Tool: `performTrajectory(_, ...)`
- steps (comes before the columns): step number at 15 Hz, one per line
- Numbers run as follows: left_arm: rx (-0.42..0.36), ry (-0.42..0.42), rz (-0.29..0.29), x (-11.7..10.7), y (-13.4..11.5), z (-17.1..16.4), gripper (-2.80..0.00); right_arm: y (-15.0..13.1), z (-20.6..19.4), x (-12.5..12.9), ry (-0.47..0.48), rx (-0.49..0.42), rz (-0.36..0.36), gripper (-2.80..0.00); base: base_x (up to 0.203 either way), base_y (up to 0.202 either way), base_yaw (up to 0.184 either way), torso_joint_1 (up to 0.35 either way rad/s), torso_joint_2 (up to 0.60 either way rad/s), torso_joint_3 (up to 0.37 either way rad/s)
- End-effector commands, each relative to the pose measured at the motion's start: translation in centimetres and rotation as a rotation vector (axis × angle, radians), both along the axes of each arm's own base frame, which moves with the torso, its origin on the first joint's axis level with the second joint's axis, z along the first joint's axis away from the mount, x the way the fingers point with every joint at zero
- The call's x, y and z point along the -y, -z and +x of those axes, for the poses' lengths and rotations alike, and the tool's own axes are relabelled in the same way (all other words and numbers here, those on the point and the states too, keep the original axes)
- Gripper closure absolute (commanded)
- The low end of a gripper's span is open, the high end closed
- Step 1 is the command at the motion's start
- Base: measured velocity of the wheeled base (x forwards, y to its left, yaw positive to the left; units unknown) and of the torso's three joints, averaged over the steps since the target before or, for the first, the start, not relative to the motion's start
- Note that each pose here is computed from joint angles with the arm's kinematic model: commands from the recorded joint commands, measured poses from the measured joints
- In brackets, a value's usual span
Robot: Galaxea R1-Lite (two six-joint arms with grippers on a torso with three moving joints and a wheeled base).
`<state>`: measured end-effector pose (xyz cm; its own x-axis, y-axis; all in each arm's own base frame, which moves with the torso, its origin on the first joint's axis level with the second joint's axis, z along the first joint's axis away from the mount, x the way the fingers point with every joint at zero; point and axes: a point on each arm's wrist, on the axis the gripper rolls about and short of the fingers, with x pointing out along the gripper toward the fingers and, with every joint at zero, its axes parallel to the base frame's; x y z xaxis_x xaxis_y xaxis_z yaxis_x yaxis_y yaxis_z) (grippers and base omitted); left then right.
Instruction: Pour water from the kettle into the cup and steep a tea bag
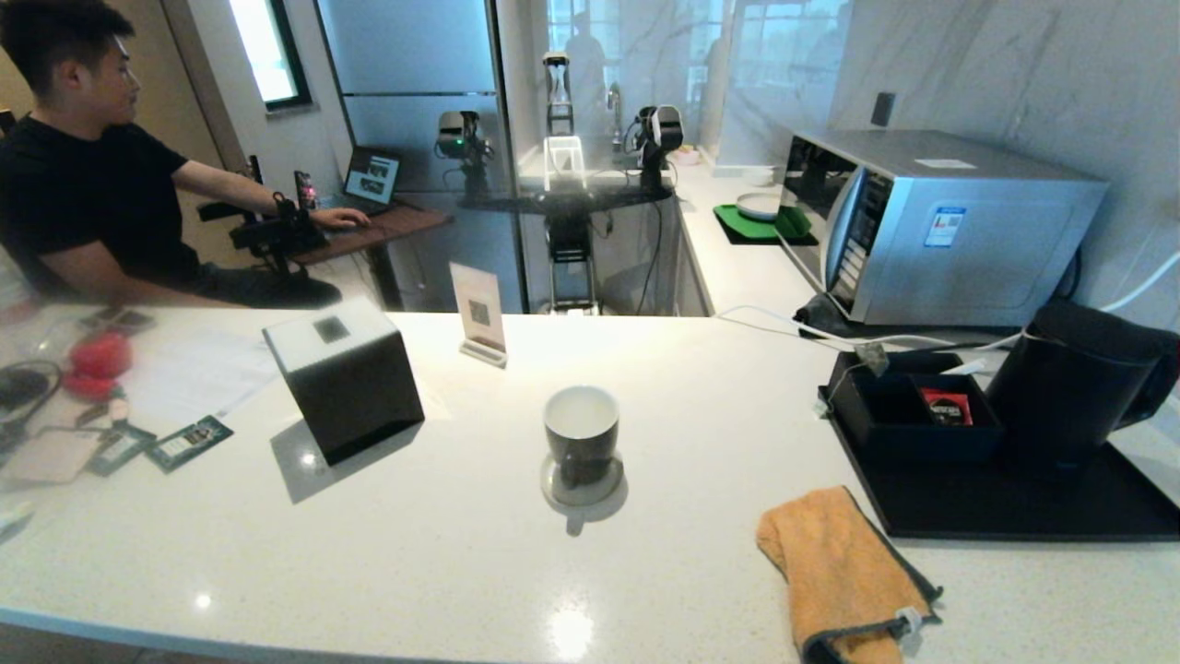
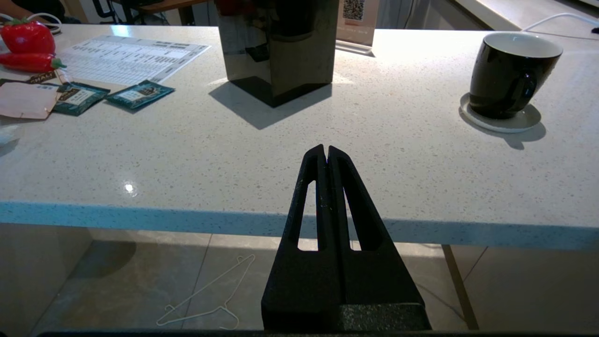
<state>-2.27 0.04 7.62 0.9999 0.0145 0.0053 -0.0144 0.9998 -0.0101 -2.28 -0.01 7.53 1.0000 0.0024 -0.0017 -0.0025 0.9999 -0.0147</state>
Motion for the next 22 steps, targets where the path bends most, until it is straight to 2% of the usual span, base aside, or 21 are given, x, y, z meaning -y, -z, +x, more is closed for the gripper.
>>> performTrajectory(1,0.001,-0.001,-0.001,0.0,0.0,0.0,0.0,-0.01,0.01,0.0,-0.001,-0.001,-0.001,0.0,0.0,0.0,0.0,0.0,0.0,0.0)
performTrajectory(22,0.001,0.001,0.001,0.0,-0.01,0.0,0.0,-0.01,0.01,0.0,0.0,-0.001,-0.001,0.0,0.0,0.0,0.0,0.0,0.0,0.0)
